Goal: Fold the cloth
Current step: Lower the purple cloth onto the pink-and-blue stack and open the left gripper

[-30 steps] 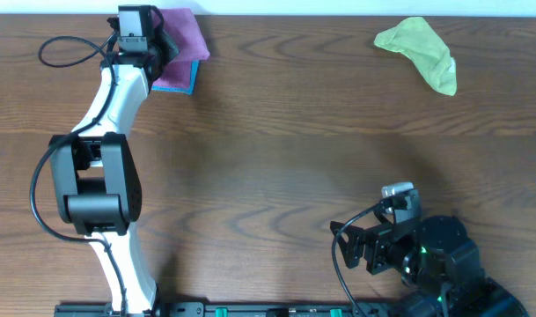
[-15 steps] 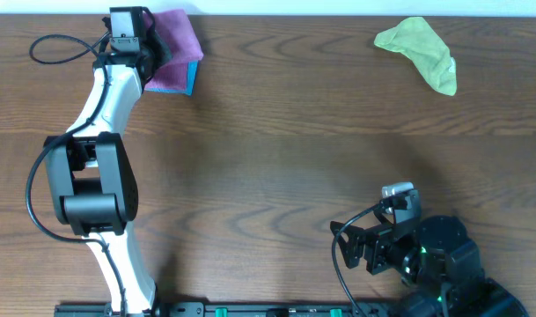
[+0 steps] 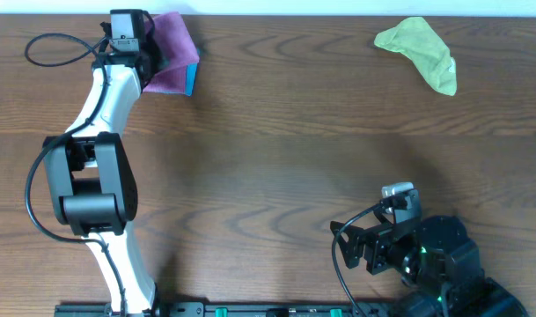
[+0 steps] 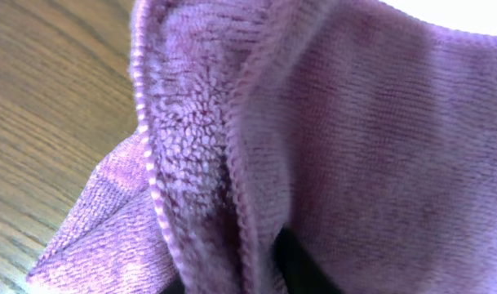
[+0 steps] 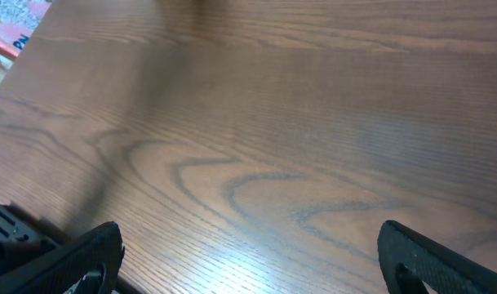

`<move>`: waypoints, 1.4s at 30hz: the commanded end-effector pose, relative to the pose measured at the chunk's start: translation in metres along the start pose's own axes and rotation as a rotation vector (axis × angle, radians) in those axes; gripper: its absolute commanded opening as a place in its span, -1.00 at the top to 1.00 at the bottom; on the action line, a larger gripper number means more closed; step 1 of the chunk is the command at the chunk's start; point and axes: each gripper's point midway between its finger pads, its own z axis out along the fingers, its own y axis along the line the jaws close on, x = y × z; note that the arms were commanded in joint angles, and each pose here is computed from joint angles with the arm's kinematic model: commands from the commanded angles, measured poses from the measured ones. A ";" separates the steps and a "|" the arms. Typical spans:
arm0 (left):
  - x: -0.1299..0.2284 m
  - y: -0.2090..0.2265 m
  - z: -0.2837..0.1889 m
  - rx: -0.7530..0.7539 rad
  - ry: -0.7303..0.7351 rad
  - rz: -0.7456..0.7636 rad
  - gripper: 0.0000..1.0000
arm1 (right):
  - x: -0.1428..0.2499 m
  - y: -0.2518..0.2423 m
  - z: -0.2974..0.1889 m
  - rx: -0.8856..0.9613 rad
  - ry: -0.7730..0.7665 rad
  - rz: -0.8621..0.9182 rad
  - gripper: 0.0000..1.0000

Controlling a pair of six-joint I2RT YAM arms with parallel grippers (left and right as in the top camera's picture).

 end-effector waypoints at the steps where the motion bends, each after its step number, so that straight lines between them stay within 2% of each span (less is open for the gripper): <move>1: -0.022 0.005 -0.013 -0.015 -0.054 -0.002 0.42 | 0.001 -0.002 0.000 0.006 -0.004 0.018 -0.99; 4: -0.023 0.005 -0.015 -0.016 -0.054 0.010 0.29 | 0.001 -0.002 0.000 0.006 -0.004 0.018 -0.99; 8: -0.027 0.004 -0.021 -0.012 -0.065 0.032 0.23 | 0.001 -0.002 0.000 0.006 -0.004 0.018 -0.98; 17: -0.044 0.009 -0.043 -0.053 -0.121 0.053 -0.19 | 0.001 -0.002 0.000 0.006 -0.004 0.018 -0.98; 25: -0.040 0.015 -0.044 -0.074 -0.101 0.053 -0.22 | 0.001 -0.002 0.000 0.006 -0.004 0.018 -0.99; 28: -0.042 0.017 -0.048 -0.075 -0.103 0.050 -0.31 | 0.001 -0.002 0.000 0.006 -0.004 0.018 -0.99; 34: -0.049 0.016 -0.081 -0.069 -0.113 0.048 -0.42 | 0.001 -0.002 0.000 0.006 -0.004 0.018 -0.99; 37: -0.053 0.014 -0.108 -0.054 -0.120 0.047 -0.64 | 0.001 -0.002 0.000 0.006 -0.004 0.018 -0.98; 38: -0.054 0.010 -0.128 -0.026 -0.119 0.047 -0.91 | 0.001 -0.002 0.000 0.006 -0.004 0.018 -0.98; 42: -0.053 0.002 -0.170 0.044 -0.112 0.042 -0.90 | 0.001 -0.002 0.000 0.006 -0.004 0.018 -0.99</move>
